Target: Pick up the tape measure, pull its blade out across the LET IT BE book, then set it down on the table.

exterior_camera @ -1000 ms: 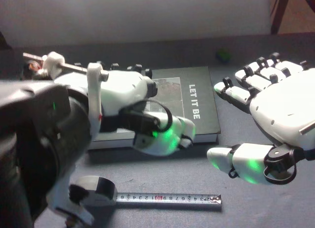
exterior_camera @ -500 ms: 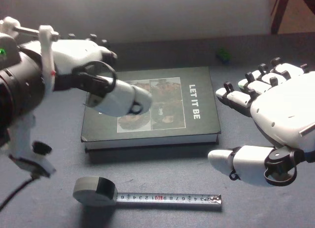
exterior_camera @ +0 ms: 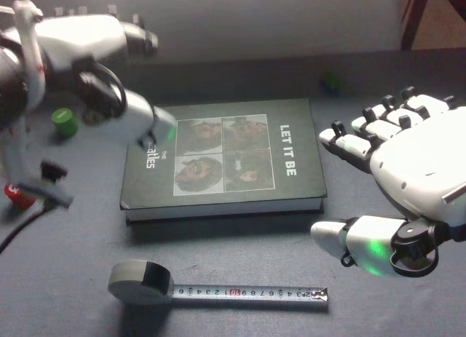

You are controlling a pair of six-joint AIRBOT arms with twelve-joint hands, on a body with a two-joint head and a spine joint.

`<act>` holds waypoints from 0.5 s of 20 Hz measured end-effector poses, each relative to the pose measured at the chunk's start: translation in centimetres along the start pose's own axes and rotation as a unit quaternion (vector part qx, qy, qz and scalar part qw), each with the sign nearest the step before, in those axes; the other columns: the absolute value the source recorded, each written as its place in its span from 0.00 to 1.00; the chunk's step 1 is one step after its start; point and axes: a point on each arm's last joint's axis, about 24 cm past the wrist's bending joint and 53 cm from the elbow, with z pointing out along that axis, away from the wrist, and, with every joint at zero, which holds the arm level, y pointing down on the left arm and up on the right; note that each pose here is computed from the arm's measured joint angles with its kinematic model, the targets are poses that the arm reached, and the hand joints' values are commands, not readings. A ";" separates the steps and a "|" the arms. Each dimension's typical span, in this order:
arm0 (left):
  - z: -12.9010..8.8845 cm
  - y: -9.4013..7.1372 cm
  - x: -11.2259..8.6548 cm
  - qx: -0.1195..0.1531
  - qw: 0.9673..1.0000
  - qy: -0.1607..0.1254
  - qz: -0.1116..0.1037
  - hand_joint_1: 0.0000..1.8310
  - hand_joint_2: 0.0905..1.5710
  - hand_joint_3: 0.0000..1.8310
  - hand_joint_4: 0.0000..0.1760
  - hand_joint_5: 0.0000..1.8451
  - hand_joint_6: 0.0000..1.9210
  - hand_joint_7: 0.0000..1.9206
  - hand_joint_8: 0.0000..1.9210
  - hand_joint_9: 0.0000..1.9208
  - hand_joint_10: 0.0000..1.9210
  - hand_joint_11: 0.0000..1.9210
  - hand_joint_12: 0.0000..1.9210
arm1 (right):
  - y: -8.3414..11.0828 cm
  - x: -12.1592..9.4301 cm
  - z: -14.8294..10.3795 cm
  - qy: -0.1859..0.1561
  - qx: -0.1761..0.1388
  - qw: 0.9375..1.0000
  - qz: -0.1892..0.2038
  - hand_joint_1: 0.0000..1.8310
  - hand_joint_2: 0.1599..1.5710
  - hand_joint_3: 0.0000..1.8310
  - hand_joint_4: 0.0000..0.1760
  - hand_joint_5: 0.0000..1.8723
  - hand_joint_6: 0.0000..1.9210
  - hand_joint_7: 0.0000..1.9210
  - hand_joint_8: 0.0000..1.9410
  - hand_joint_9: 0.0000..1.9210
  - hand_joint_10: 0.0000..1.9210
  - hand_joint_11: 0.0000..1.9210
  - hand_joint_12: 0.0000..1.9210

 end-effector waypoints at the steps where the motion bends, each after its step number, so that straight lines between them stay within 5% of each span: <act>1: 0.0 -0.9 -0.4 0.029 0.999 -0.008 -0.024 0.44 0.65 0.00 0.00 0.17 0.01 0.17 0.01 0.16 0.01 0.00 0.38 | 0.0 0.0 0.0 0.000 0.000 1.000 0.000 0.00 0.69 0.00 0.53 0.04 0.00 0.07 0.00 0.05 0.00 0.00 0.24; 4: -0.2 -1.8 1.5 0.086 0.992 0.018 -0.096 0.44 0.66 0.00 0.00 0.22 0.01 0.22 0.01 0.20 0.01 0.00 0.44 | -0.1 0.0 0.0 -0.001 0.001 1.000 0.000 0.00 0.69 0.00 0.48 0.06 0.00 0.08 0.00 0.07 0.00 0.00 0.32; 5: -0.2 -2.2 2.3 0.102 0.989 0.033 -0.099 0.43 0.66 0.00 0.00 0.23 0.00 0.23 0.00 0.21 0.00 0.00 0.46 | 0.0 0.0 0.0 -0.001 0.001 1.000 0.000 0.00 0.69 0.00 0.46 0.06 0.00 0.08 0.00 0.07 0.00 0.00 0.30; 8: -0.7 -2.7 2.8 0.145 0.986 0.050 -0.058 0.43 0.66 0.00 0.00 0.23 0.00 0.24 0.00 0.21 0.00 0.00 0.46 | 0.0 0.0 0.0 0.000 0.001 1.000 0.000 0.00 0.69 0.00 0.44 0.05 0.00 0.06 0.00 0.05 0.00 0.00 0.28; 10: -1.3 -1.8 3.6 0.157 0.983 0.069 -0.059 0.43 0.67 0.00 0.00 0.22 0.00 0.22 0.00 0.20 0.00 0.00 0.45 | -0.1 0.0 0.0 0.000 0.001 1.000 0.000 0.00 0.70 0.00 0.44 0.05 0.00 0.06 0.00 0.04 0.00 0.00 0.26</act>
